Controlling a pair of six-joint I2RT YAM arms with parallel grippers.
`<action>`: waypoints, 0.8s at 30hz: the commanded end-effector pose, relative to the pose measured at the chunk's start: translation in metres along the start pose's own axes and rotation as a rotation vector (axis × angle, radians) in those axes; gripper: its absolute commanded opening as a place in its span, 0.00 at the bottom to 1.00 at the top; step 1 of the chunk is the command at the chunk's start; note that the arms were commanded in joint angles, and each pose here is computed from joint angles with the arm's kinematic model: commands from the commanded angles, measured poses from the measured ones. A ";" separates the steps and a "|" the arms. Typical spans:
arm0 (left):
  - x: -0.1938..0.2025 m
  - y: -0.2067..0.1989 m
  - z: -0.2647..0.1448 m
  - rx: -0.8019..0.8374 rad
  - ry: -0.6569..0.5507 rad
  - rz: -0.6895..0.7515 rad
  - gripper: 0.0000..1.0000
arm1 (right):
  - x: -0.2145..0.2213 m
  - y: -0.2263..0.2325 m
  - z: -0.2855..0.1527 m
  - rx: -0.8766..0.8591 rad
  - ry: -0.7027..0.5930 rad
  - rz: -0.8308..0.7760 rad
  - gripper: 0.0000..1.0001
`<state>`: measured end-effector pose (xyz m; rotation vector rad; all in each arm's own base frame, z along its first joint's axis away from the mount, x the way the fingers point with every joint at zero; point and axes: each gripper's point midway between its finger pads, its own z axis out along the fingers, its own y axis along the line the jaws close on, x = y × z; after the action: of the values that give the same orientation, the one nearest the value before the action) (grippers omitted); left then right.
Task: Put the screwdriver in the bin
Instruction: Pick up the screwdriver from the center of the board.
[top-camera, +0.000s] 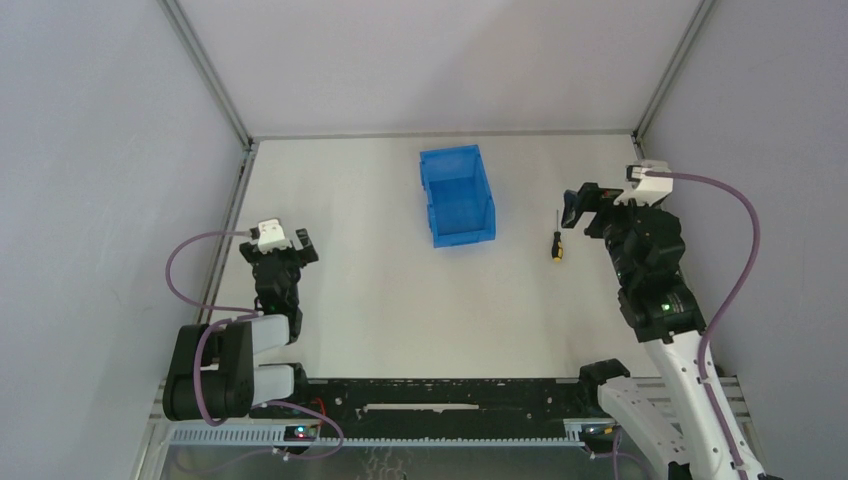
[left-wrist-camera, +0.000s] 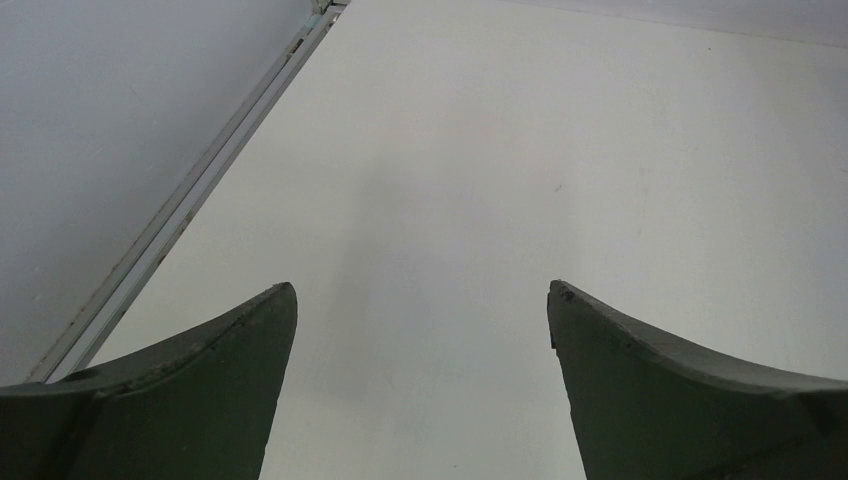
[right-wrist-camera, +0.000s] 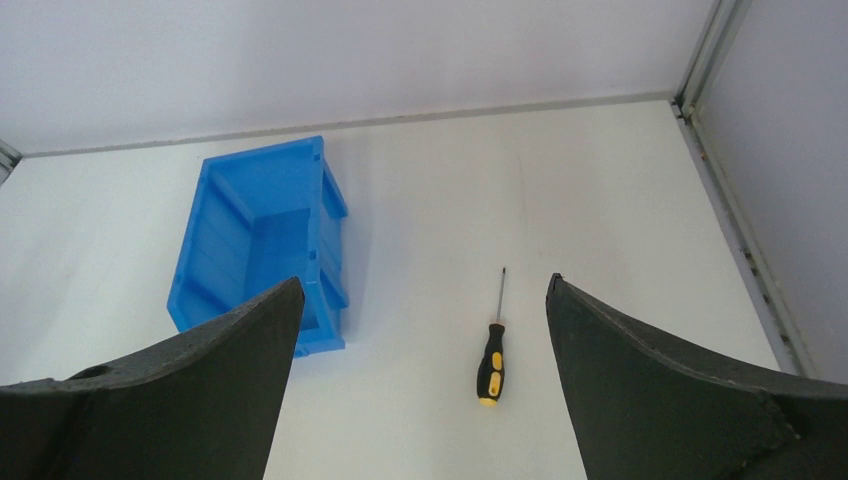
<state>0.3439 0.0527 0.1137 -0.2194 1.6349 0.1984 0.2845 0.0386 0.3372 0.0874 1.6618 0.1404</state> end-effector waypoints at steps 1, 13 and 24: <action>-0.021 -0.002 0.007 -0.006 -0.059 -0.017 1.00 | -0.008 -0.002 -0.011 0.023 0.058 -0.014 1.00; -0.022 -0.002 0.008 -0.004 -0.060 -0.018 1.00 | -0.008 0.000 -0.003 0.034 0.120 -0.039 0.99; -0.022 -0.002 0.007 -0.005 -0.059 -0.018 1.00 | 0.051 -0.005 0.056 0.092 0.324 -0.020 1.00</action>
<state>0.3438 0.0527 0.1135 -0.2197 1.6352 0.1988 0.3209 0.0443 0.2800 0.0745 1.9906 0.0550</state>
